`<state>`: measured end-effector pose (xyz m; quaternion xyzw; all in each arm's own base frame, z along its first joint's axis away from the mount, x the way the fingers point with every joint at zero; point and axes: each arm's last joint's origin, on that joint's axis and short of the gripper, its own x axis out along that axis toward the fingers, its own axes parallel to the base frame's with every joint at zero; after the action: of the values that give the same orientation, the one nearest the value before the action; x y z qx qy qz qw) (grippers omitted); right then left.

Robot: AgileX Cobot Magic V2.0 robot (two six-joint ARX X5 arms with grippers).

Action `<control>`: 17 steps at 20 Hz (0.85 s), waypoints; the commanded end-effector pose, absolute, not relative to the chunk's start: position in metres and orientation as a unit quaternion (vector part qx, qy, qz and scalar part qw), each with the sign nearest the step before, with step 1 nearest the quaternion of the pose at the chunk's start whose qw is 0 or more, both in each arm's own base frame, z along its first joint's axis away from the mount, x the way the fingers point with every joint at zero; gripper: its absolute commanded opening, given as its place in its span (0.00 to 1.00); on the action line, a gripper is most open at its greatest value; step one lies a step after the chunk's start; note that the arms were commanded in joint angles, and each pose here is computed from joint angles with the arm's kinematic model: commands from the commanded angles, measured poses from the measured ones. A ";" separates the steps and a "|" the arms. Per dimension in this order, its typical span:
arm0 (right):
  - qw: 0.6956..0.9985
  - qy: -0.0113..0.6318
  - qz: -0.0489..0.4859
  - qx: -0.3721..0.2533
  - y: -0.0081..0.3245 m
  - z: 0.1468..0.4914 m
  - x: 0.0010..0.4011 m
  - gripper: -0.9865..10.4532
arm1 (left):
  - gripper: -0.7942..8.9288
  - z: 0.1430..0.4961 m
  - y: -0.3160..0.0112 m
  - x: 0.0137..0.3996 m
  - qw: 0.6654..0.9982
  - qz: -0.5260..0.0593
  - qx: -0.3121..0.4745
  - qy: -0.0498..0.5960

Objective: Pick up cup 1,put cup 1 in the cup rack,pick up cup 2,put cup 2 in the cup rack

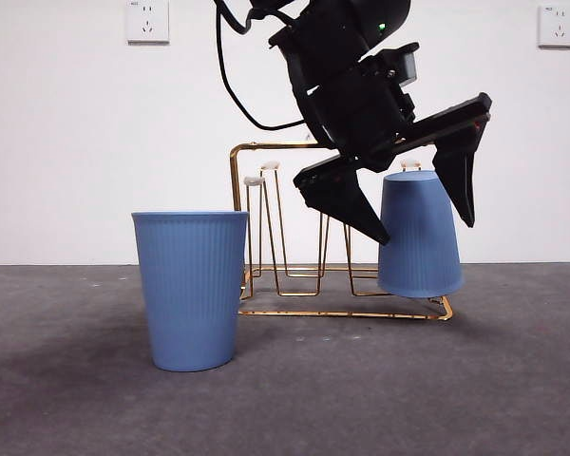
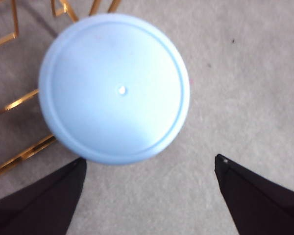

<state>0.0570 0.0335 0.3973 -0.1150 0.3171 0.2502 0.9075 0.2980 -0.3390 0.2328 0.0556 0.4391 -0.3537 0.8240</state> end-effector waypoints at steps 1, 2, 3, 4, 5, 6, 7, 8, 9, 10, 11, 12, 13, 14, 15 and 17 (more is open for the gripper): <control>0.906 0.319 0.251 -0.119 0.034 0.395 0.057 0.25 | 0.53 0.223 -0.337 0.301 0.814 -0.337 0.047 0.470; 0.906 0.320 0.251 -0.119 0.034 0.395 0.057 0.25 | 0.53 0.229 -0.338 0.302 0.815 -0.338 0.047 0.469; 0.906 0.320 0.251 -0.119 0.034 0.395 0.057 0.25 | 0.53 0.236 -0.337 0.304 0.816 -0.336 0.046 0.469; 0.906 0.320 0.251 -0.119 0.034 0.395 0.057 0.25 | 0.53 0.242 -0.337 0.304 0.816 -0.336 0.046 0.468; 0.906 0.320 0.251 -0.119 0.034 0.395 0.057 0.25 | 0.53 0.250 -0.337 0.305 0.816 -0.336 0.045 0.468; 0.906 0.320 0.251 -0.119 0.034 0.395 0.057 0.25 | 0.53 0.255 -0.337 0.306 0.817 -0.336 0.044 0.466; 0.906 0.320 0.251 -0.119 0.034 0.395 0.057 0.25 | 0.53 0.260 -0.338 0.307 0.819 -0.338 0.043 0.462; 0.906 0.320 0.251 -0.119 0.034 0.395 0.057 0.25 | 0.53 0.263 -0.337 0.308 0.821 -0.338 0.041 0.459; 0.906 0.320 0.251 -0.119 0.034 0.395 0.057 0.25 | 0.53 0.267 -0.335 0.310 0.822 -0.336 0.040 0.458; 0.906 0.320 0.251 -0.119 0.034 0.395 0.057 0.25 | 0.53 0.270 -0.335 0.311 0.822 -0.336 0.039 0.458; 0.906 0.320 0.251 -0.119 0.034 0.395 0.057 0.25 | 0.53 0.270 -0.335 0.310 0.820 -0.341 0.036 0.459; 0.906 0.320 0.251 -0.119 0.034 0.395 0.057 0.25 | 0.53 0.271 -0.335 0.310 0.818 -0.343 0.035 0.459; 0.906 0.320 0.251 -0.119 0.034 0.395 0.057 0.25 | 0.53 0.271 -0.335 0.309 0.815 -0.344 0.036 0.465; 0.906 0.320 0.251 -0.119 0.034 0.395 0.057 0.25 | 0.53 0.270 -0.334 0.308 0.809 -0.349 0.035 0.472; 0.906 0.319 0.251 -0.119 0.034 0.395 0.057 0.25 | 0.53 0.269 -0.333 0.307 0.804 -0.347 0.038 0.482; 0.907 0.318 0.251 -0.119 0.034 0.396 0.058 0.25 | 0.53 0.270 -0.330 0.303 0.791 -0.350 0.042 0.500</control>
<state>0.0569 0.0334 0.3971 -0.1156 0.3182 0.2500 0.9071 0.3014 -0.3288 0.2725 0.0452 0.4974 -0.3486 0.7931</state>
